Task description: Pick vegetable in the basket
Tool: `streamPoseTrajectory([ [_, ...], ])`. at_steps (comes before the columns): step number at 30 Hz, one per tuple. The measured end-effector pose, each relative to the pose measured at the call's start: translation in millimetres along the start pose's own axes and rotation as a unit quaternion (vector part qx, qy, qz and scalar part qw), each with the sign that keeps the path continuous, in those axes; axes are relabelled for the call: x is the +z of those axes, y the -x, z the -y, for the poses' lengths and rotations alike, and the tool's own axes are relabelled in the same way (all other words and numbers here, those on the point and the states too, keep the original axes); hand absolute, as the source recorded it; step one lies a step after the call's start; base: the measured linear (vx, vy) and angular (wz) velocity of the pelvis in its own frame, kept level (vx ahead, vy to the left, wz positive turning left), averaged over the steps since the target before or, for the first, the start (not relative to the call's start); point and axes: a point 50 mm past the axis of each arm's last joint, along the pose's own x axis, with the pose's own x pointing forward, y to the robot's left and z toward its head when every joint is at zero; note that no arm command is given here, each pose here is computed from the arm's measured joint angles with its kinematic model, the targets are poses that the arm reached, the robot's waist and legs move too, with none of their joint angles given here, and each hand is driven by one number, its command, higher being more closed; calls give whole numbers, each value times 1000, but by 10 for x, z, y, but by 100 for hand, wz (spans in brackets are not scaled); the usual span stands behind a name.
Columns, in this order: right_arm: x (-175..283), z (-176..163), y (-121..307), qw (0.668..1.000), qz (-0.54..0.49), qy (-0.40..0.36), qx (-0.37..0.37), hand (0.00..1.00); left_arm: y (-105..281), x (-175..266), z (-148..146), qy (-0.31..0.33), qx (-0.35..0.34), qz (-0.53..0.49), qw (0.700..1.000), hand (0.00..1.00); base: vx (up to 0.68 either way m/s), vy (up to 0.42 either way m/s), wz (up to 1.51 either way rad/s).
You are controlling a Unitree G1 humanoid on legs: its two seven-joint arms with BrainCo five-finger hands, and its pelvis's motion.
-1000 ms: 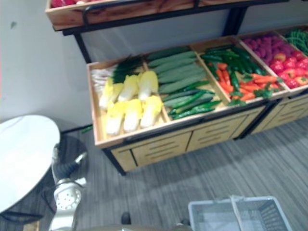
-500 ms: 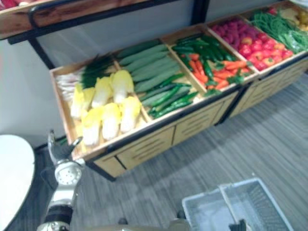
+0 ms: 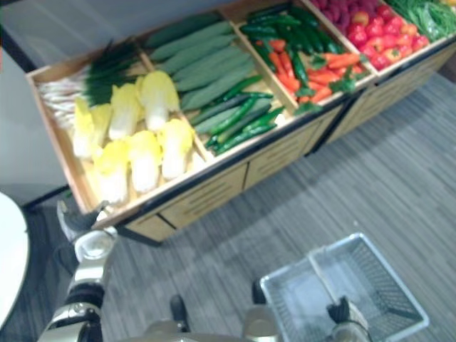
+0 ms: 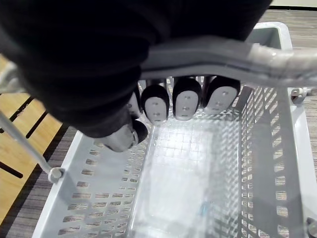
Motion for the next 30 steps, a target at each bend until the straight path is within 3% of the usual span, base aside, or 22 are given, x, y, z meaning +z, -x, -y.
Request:
streamPoseTrajectory([
  [16, 311, 33, -87, 998, 55, -3, -14, 100, -106, 390, 68, 22, 17, 56, 998, 0, -26, -3, -11],
  [30, 374, 53, -107, 998, 66, -5, -22, 100, -176, 328, 89, 12, 26, 22, 999, 0, 23, -4, -8],
])
